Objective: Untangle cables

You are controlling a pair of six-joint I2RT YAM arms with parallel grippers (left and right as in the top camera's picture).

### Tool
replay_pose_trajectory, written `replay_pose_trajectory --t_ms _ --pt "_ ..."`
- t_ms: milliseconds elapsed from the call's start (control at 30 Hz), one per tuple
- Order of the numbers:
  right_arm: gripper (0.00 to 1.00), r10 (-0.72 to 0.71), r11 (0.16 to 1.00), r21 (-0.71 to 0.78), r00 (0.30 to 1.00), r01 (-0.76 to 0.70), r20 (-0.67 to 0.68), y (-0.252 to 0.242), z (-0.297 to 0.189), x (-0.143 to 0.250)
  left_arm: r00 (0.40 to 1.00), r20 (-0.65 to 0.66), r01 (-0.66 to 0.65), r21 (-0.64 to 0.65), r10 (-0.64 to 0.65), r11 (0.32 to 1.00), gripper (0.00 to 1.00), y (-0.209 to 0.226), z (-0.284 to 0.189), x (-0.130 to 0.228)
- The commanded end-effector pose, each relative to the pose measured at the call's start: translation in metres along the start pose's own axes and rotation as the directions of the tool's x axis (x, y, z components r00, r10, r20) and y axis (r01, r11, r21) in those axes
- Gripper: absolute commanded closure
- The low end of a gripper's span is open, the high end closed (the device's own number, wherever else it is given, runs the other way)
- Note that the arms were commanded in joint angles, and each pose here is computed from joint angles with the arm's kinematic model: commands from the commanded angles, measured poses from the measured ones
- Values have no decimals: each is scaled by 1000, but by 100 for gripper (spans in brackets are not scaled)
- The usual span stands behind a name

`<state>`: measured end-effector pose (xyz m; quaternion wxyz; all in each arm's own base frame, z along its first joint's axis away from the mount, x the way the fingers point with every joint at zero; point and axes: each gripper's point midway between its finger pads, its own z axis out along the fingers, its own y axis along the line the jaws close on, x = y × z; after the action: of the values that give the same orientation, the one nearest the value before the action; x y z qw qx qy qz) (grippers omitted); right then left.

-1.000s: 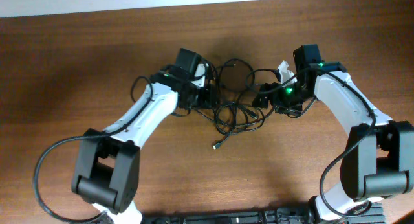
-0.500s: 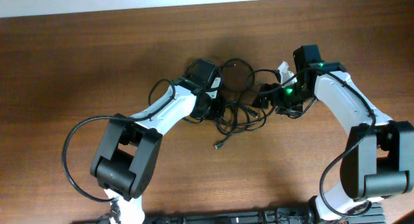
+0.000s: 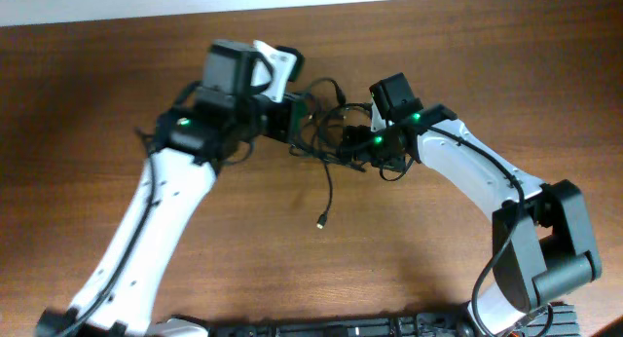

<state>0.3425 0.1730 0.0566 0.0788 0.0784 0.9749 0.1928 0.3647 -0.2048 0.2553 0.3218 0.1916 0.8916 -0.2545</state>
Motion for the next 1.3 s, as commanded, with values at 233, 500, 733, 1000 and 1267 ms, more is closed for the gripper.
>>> replay_pose_trajectory --t_ms 233,500,733,1000,1267 --pt "4 -152 963 -236 984 127 -89 -37 -22 -4 869 398 360 -100 -294 927 100 115 -149 -46" --pt "1 -687 380 -636 665 671 291 129 -81 65 855 293 464 -65 -427 883 100 118 -95 -38" --pt "18 -758 312 -330 443 891 479 167 -71 39 871 261 442 -45 -416 896 100 105 -83 -38" --pt "96 -578 815 271 745 512 333 64 -31 -49 880 233 421 17 -413 907 100 91 -81 -38" --pt "96 156 816 491 933 -306 323 -194 -98 -61 816 295 537 -70 -497 841 100 148 -112 -23"
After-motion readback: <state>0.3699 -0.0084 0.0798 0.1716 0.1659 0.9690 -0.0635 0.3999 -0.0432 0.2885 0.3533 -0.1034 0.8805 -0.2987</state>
